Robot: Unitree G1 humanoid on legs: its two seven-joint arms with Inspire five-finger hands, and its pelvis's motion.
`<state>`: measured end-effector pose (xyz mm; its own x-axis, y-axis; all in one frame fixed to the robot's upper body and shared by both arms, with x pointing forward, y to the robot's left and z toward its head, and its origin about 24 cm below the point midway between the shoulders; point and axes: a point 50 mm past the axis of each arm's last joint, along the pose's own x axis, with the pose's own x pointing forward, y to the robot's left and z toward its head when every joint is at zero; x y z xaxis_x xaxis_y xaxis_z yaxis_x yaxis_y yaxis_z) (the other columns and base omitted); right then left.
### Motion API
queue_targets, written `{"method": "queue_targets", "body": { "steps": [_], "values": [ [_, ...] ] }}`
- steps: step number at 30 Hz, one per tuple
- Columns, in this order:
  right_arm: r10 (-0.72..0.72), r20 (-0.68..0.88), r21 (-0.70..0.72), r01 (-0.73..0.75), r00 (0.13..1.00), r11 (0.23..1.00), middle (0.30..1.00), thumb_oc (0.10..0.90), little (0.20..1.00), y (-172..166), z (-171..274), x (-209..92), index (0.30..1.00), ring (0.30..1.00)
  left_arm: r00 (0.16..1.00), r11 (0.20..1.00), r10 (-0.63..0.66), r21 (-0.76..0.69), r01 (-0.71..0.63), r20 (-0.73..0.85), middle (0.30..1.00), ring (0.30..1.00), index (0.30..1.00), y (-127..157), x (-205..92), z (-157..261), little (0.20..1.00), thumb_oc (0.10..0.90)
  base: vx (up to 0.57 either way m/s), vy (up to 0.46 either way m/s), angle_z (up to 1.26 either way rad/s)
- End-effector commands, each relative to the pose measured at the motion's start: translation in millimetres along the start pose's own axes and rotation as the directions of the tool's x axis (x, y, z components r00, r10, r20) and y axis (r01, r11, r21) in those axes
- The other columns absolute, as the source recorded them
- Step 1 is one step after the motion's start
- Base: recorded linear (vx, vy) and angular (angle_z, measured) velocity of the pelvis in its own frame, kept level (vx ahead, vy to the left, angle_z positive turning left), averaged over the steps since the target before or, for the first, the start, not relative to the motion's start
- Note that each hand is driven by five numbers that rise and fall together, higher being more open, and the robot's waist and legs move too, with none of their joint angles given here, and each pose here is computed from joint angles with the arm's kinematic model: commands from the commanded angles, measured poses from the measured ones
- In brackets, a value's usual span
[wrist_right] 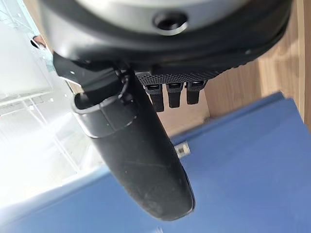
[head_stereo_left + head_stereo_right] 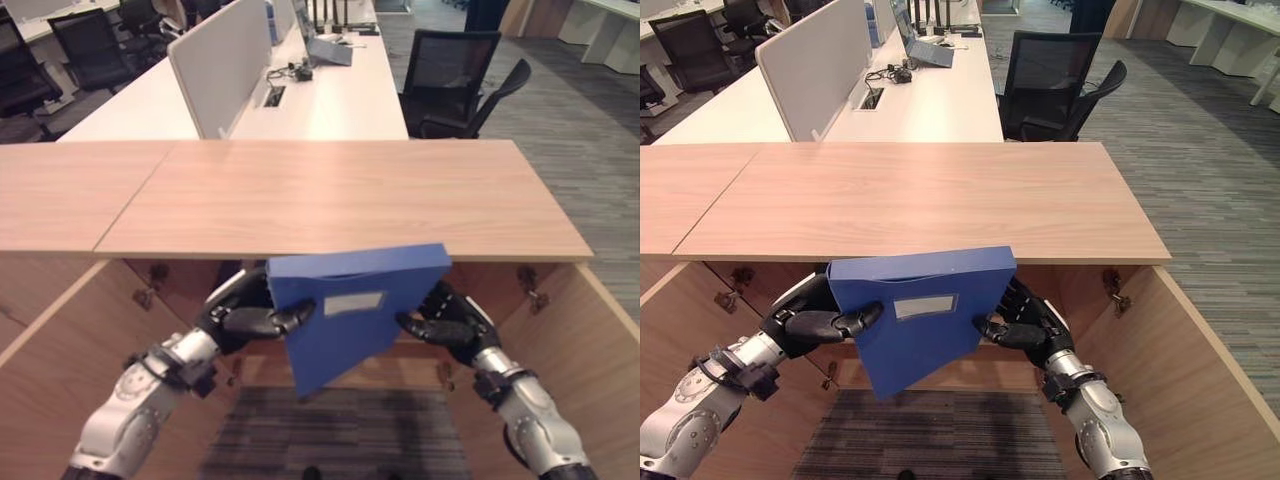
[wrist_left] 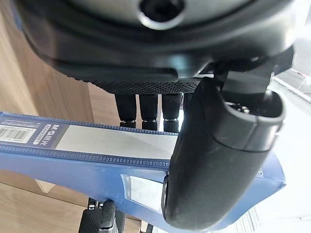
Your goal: Put the empty folder in the office cabinet
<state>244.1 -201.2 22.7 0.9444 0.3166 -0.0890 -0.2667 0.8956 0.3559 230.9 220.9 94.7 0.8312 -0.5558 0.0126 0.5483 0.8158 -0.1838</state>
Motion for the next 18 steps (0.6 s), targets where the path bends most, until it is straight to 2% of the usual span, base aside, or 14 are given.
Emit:
{"method": "queue_targets", "body": {
  "steps": [1,10,12,18],
  "values": [
    [0.247,0.248,-0.104,-0.227,0.937,0.968,0.9,0.8,0.9,39.0,63.9,42.1,0.9,0.9,0.93,0.964,-0.262,0.123,0.237,0.26,0.3,0.3,0.3,-31.6,29.8,51.8,0.3,0.4,0.0,0.0,0.0],
    [0.376,0.199,-0.132,-0.355,0.905,0.925,0.9,0.8,0.9,61.3,60.1,46.1,0.9,0.9,0.923,0.955,-0.295,0.113,0.275,0.248,0.3,0.3,0.3,-36.6,29.0,48.2,0.3,0.4,0.0,0.0,0.0],
    [0.474,0.177,-0.172,-0.447,0.863,0.878,0.9,0.8,0.9,76.4,64.2,45.3,0.9,0.9,0.922,0.948,-0.315,0.115,0.296,0.224,0.3,0.3,0.3,-38.0,27.1,46.4,0.3,0.4,0.0,0.0,0.0],
    [0.579,0.172,-0.25,-0.533,0.797,0.808,0.9,0.8,0.9,92.7,78.6,43.0,0.9,0.9,0.914,0.934,-0.354,0.119,0.336,0.199,0.3,0.3,0.3,-40.4,26.9,46.2,0.3,0.4,0.0,-0.002,-0.06]
  ]
}}
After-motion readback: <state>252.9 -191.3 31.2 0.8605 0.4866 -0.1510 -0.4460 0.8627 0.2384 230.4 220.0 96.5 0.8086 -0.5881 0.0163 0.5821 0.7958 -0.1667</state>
